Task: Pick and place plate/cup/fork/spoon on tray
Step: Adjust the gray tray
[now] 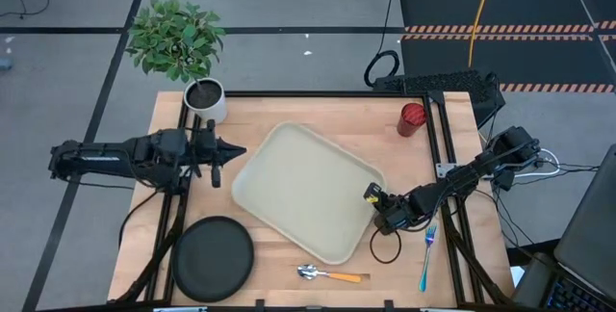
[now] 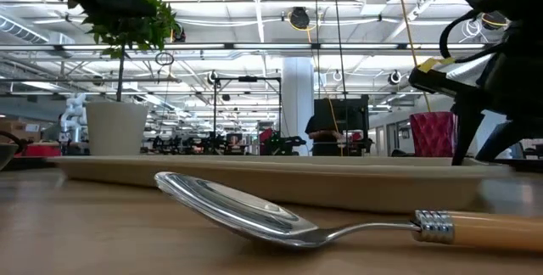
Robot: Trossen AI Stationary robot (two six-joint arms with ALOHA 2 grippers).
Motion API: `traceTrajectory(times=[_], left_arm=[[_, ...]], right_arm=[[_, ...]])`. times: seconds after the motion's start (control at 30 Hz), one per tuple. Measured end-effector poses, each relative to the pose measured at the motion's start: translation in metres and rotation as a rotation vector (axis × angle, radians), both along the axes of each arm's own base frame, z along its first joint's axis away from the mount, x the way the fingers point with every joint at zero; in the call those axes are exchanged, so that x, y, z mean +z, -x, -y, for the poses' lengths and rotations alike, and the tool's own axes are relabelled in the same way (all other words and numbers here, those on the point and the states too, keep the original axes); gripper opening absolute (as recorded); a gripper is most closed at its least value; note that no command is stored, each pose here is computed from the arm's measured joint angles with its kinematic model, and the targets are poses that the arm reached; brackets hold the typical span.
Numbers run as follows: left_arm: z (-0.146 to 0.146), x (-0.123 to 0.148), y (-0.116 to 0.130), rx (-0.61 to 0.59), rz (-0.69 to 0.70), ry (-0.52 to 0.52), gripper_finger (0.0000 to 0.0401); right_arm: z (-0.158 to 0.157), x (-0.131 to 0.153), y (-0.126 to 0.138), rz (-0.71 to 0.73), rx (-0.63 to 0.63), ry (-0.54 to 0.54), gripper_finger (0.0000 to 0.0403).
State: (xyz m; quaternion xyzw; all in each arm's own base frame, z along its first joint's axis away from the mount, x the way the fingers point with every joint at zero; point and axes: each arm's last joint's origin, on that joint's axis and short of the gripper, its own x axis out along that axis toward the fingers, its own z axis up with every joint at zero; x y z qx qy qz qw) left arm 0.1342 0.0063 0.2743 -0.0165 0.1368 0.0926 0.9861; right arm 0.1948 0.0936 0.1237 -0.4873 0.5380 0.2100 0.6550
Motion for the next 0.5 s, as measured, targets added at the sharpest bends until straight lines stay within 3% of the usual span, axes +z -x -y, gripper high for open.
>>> traceTrajectory(times=[0.23, 0.5], left_arm=[[0.001, 0.021, -0.016, -0.039, -0.048, -0.025, 0.0005], [0.001, 0.023, -0.02, -0.05, -0.062, -0.06, 0.0006]], right_arm=[[0.013, 0.023, 0.0, -0.02, 0.074, 0.046, 0.0019], [0.031, 0.057, -0.004, -0.019, 0.148, 0.13, 0.0018]])
